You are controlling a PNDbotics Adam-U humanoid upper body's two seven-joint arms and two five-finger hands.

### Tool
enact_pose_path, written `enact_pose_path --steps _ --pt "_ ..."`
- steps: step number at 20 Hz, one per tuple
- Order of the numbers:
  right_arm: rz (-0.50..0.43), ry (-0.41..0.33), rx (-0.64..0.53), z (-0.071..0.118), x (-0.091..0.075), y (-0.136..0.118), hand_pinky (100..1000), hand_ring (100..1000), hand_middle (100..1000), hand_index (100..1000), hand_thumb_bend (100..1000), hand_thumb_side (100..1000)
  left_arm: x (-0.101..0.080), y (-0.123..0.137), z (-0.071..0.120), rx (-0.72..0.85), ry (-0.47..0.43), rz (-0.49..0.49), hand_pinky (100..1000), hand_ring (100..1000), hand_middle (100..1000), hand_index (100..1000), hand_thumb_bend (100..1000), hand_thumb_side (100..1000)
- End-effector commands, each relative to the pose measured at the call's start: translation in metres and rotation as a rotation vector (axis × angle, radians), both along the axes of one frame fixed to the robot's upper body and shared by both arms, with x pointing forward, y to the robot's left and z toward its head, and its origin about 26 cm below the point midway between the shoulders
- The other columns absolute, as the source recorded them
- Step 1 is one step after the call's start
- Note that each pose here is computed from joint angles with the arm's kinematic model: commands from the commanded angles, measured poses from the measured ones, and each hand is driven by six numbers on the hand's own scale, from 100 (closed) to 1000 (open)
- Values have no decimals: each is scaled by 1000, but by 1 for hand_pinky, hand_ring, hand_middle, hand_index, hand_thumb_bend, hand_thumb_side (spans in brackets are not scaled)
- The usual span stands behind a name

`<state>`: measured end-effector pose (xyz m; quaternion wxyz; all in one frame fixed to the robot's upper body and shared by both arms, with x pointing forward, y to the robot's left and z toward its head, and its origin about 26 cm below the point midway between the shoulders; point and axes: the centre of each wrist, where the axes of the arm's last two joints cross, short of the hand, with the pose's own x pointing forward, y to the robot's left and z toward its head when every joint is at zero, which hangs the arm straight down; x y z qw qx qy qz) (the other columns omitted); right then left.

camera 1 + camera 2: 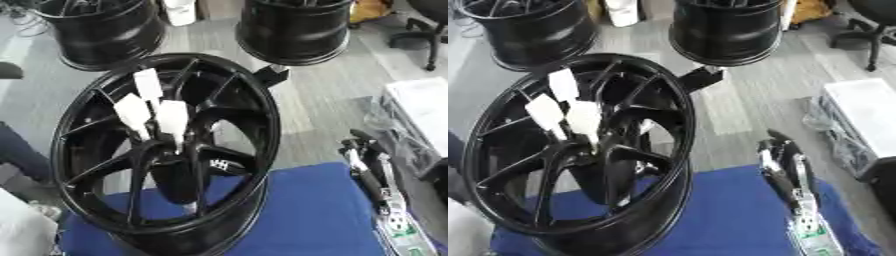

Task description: Pull the pin out of the wheel hub.

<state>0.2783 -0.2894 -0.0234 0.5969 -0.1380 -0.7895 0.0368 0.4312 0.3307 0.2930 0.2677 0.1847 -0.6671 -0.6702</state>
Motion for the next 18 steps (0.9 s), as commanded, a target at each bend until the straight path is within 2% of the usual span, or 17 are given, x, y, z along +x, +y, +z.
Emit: enact_pose_path --steps 1,9,15,18 --pt "18 -21 -26 7 4 -3 712 644 633 830 100 560 11 -13 -1 401 -4 -269 754 698 687 833 631 387" --pt "27 -25 -22 8 6 -2 712 644 633 830 100 563 22 -42 -21 498 3 -334 748 683 684 829 699 422" --pt "31 -26 -23 8 7 -2 712 644 633 830 100 562 16 -58 -30 567 6 -388 718 625 627 794 692 425" --pt "33 -26 -24 8 7 -1 712 644 633 830 100 560 12 -66 -36 575 12 -431 728 620 619 787 672 397"
